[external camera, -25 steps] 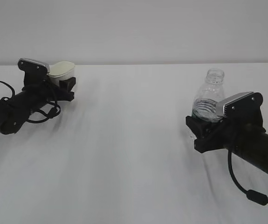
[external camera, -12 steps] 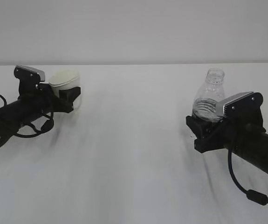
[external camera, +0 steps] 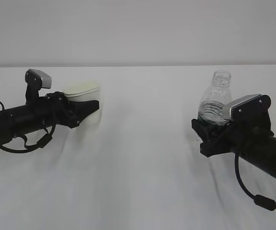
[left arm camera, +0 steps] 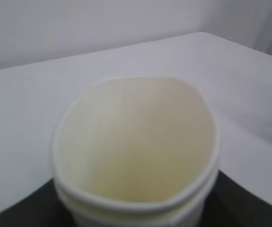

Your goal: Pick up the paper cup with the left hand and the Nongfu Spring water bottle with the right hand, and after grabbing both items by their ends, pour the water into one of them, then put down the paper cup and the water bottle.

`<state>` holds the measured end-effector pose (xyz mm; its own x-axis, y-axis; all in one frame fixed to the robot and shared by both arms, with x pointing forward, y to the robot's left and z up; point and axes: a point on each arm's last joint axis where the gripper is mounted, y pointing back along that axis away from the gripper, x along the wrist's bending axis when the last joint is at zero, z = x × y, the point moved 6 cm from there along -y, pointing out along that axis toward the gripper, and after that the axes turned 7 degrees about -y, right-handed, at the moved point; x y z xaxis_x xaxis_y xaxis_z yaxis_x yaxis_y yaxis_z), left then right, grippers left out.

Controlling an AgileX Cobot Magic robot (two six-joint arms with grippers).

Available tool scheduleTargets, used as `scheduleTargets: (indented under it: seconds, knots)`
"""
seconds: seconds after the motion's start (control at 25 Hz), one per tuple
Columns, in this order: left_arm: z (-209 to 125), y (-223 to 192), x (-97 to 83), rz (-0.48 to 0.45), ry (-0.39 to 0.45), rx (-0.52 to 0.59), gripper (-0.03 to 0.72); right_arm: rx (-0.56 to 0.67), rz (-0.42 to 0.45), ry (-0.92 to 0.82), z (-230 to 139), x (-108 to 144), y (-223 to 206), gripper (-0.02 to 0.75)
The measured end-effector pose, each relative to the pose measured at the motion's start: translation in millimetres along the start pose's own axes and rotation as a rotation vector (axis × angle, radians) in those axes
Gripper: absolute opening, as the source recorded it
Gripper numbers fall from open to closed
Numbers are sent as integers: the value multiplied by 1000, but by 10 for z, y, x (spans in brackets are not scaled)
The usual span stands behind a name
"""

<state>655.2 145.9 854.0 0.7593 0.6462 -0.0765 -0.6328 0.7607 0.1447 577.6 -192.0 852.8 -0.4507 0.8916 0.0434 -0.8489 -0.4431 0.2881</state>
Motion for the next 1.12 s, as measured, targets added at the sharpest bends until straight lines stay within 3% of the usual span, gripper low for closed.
scheduleTargets:
  seconds: [0.48,1.12]
  knots:
    - [-79,-265,-802,-268,-61,56,410,0,0,2,0,0,0,446]
    - [-115,-392,-1361,-418,-119,66,409,-57,-46,22,231,-22,184,446]
